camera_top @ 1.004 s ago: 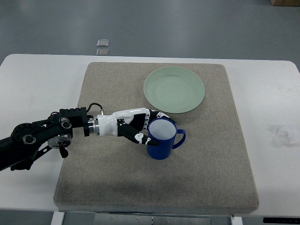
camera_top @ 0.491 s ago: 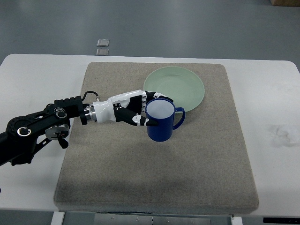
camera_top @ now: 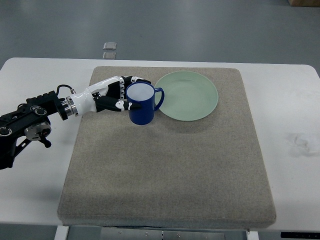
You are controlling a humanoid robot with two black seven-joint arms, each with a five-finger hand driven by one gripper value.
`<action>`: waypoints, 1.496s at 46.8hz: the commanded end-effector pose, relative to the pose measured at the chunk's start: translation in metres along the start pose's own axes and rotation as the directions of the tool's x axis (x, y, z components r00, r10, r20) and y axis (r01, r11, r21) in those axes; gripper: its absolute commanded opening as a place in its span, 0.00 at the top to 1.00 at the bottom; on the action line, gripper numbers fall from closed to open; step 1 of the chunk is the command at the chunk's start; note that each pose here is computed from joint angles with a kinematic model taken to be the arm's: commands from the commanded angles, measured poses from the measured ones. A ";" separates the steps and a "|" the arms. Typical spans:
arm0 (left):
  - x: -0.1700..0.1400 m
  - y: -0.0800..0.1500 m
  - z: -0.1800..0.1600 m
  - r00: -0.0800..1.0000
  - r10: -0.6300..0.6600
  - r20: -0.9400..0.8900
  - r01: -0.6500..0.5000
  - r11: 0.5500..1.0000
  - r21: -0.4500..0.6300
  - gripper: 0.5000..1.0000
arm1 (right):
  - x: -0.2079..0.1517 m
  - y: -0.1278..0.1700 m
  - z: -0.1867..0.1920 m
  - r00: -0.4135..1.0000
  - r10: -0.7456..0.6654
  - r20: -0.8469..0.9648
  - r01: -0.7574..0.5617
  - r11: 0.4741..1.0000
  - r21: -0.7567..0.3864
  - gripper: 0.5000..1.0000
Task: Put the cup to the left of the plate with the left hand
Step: 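Carry the blue mug with the left hand past the plate's near side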
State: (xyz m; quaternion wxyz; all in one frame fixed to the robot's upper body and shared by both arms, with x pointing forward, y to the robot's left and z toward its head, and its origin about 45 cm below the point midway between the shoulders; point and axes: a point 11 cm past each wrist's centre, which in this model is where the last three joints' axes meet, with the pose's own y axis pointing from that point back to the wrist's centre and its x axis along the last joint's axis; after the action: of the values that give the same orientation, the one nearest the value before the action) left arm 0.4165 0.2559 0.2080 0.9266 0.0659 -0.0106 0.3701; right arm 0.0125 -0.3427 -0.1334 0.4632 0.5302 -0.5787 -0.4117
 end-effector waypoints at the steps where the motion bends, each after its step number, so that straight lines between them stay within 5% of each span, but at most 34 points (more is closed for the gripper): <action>1: 0.014 0.007 0.001 0.998 0.065 0.022 -0.065 0.998 0.001 0.65 | 0.000 0.000 0.000 1.000 0.000 0.000 0.000 1.000 0.000 0.14; 23: 0.077 0.050 -0.016 0.934 0.357 0.013 -0.358 0.934 0.008 0.62 | 0.000 0.000 0.000 1.000 0.000 0.000 0.000 1.000 0.000 0.14; 41: 0.065 0.056 -0.034 0.935 0.353 -0.022 -0.354 0.935 -0.007 0.62 | 0.000 0.000 0.000 1.000 0.000 0.000 0.000 1.000 0.000 0.14; 61: 0.041 0.029 -0.040 0.946 0.321 -0.044 -0.322 0.946 -0.024 0.62 | 0.000 0.000 0.000 1.000 0.000 0.000 0.000 1.000 0.000 0.14; 70: 0.045 0.029 -0.038 0.936 0.350 -0.029 -0.351 0.936 -0.030 0.34 | 0.000 0.000 0.000 1.000 0.000 0.000 0.000 1.000 0.000 0.14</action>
State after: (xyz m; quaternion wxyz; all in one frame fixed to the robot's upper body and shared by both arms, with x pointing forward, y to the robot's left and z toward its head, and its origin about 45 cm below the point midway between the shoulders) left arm 0.4275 0.3109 0.1769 0.8514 0.0403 -0.0132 0.5227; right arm 0.0125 -0.3426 -0.1334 0.4632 0.5302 -0.5786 -0.4117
